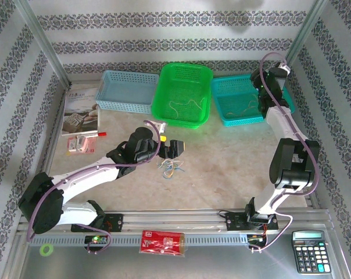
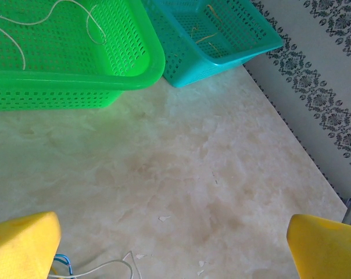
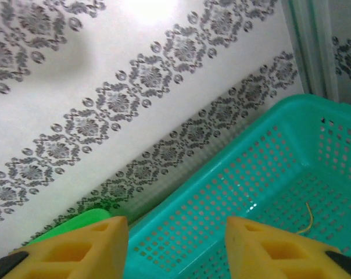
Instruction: Untangle the cables
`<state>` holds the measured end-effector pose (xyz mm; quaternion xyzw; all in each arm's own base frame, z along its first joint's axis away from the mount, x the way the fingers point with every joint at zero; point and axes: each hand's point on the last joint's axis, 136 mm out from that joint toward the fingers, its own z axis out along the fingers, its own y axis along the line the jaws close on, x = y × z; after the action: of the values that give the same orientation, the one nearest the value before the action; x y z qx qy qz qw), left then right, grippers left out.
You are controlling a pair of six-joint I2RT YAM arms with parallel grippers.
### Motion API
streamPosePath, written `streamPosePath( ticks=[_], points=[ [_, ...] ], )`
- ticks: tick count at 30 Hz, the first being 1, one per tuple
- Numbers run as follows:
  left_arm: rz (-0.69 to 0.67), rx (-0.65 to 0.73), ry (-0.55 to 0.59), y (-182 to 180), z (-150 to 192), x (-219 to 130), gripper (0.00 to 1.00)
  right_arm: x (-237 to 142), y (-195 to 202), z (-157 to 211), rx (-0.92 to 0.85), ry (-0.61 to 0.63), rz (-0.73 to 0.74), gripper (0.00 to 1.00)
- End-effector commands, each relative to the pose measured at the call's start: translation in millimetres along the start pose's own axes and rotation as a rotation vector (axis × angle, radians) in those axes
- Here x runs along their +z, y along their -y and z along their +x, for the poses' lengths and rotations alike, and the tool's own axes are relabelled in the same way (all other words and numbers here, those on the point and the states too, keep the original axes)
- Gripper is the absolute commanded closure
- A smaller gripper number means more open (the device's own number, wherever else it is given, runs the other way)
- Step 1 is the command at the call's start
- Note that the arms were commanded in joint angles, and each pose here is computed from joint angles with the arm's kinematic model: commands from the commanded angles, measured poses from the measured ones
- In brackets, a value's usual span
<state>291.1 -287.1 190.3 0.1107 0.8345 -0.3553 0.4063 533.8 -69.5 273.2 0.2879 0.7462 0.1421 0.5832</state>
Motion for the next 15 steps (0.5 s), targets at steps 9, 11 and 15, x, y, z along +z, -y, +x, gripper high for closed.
streamPosePath(
  ticks=[9,11,15],
  points=[
    [-0.009,-0.043,-0.020,-12,10,13,0.00,-59,-64,46,-0.031,-0.178,-0.209,0.49],
    [-0.022,-0.071,-0.033,-19,11,14,0.00,-77,-74,68,-0.041,-0.237,-0.238,0.49],
    [-0.019,-0.106,-0.050,-27,13,13,0.00,-116,-90,103,-0.089,-0.315,-0.267,0.49]
  ],
)
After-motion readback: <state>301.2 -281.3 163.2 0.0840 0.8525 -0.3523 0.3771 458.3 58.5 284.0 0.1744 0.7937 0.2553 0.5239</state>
